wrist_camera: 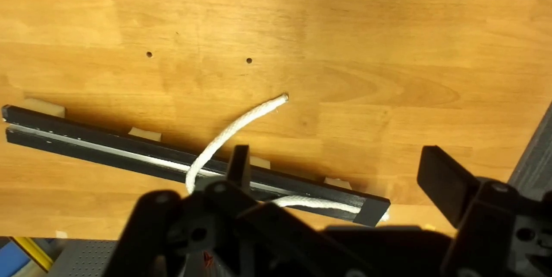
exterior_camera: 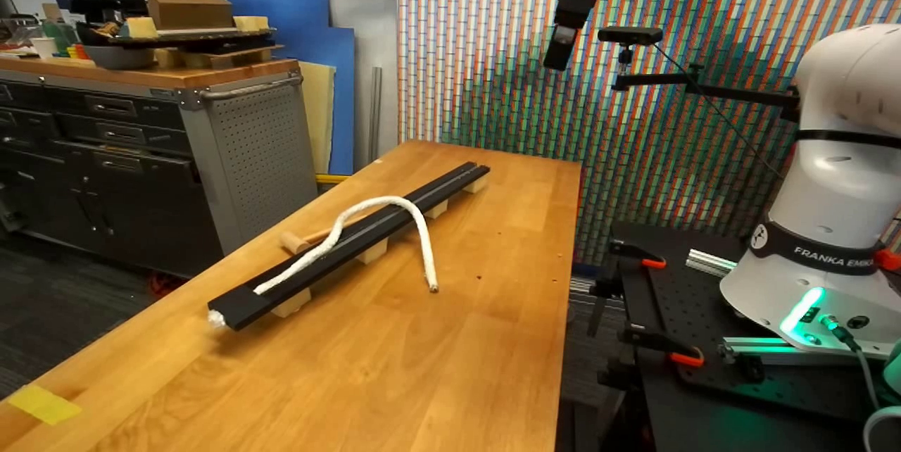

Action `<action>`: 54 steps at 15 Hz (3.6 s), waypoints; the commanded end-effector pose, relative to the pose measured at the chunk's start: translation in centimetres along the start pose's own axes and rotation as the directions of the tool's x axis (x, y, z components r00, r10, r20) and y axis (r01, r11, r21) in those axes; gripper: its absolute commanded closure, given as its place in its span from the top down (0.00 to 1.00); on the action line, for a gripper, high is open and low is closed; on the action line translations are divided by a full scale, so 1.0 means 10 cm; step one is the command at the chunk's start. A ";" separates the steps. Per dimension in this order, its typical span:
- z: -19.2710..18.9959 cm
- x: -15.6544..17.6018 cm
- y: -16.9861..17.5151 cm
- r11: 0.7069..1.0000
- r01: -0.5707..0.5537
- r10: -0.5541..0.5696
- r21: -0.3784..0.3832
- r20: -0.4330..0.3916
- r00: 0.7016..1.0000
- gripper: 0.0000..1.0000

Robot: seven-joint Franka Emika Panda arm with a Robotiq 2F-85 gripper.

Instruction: Align the rope with the black object.

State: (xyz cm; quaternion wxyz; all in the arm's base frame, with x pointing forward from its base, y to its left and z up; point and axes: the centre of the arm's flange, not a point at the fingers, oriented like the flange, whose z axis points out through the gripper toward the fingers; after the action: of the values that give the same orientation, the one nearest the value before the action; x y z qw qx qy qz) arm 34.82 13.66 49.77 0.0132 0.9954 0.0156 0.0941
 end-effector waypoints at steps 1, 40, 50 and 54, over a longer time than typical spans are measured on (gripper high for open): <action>0.15 0.22 -0.09 0.990 -0.124 0.127 0.072 -0.031 0.991 1.00; 2.51 1.41 0.67 0.715 -0.699 0.665 -0.008 0.316 0.677 1.00; 3.13 1.60 0.91 0.684 -0.728 0.698 -0.047 0.331 0.634 1.00; 3.38 1.40 0.92 0.706 -0.703 0.690 -0.084 0.301 0.658 1.00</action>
State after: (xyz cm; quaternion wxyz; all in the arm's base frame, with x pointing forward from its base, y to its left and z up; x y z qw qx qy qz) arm 55.40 3.98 21.14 -0.0571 0.9192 -0.3809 -0.0815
